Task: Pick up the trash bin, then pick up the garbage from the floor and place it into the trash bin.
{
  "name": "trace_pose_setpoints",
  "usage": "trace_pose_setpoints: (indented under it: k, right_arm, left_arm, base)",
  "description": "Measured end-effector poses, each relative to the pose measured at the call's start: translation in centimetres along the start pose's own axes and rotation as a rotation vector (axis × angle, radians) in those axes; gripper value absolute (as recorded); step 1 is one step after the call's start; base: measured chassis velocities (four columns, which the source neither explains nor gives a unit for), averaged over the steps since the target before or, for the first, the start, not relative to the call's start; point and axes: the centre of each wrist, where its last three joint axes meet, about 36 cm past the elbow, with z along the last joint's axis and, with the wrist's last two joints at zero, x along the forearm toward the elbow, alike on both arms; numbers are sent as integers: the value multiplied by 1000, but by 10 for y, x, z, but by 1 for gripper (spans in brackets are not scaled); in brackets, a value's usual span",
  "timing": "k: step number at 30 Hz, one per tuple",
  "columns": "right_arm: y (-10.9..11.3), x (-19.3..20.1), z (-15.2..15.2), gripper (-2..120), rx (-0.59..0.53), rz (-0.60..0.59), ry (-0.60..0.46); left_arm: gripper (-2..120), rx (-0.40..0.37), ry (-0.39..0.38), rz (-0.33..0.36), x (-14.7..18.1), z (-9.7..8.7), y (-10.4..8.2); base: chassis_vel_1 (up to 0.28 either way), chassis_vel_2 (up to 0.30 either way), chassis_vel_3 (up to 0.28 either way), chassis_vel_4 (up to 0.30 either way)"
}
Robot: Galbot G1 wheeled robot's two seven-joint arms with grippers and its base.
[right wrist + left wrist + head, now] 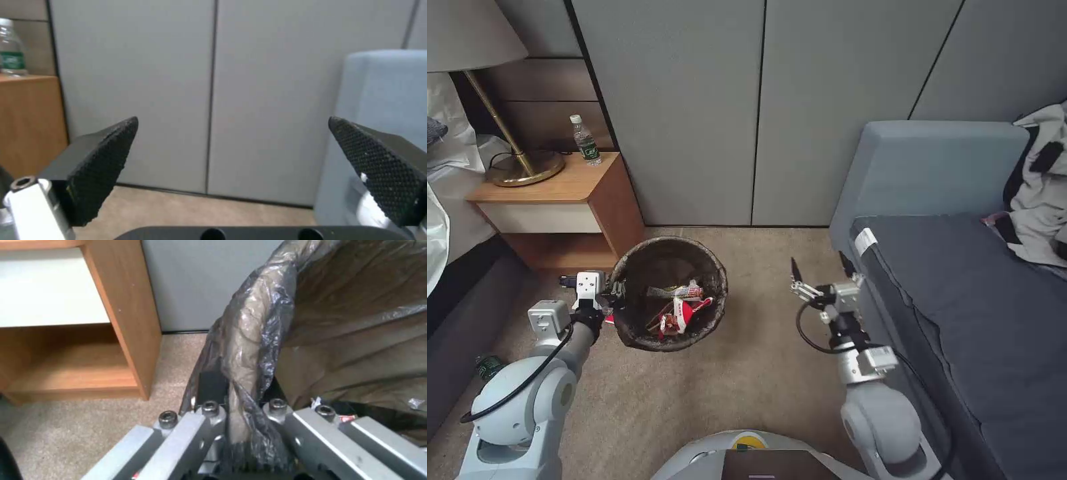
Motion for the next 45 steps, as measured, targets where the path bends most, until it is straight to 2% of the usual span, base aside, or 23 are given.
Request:
trace_pose_setpoints:
  k: [25,45]
  right_arm:
    - [-6,6,2,100,-9,55,22]
    - [-12,-2,5,100,-23,64,45]
  left_arm:
    - [3,-20,-2,33,2,1,5]
    - [3,-18,-9,31,5,2,2]
  base:
    - [11,12,8,10]
    - [73,80,81,72]
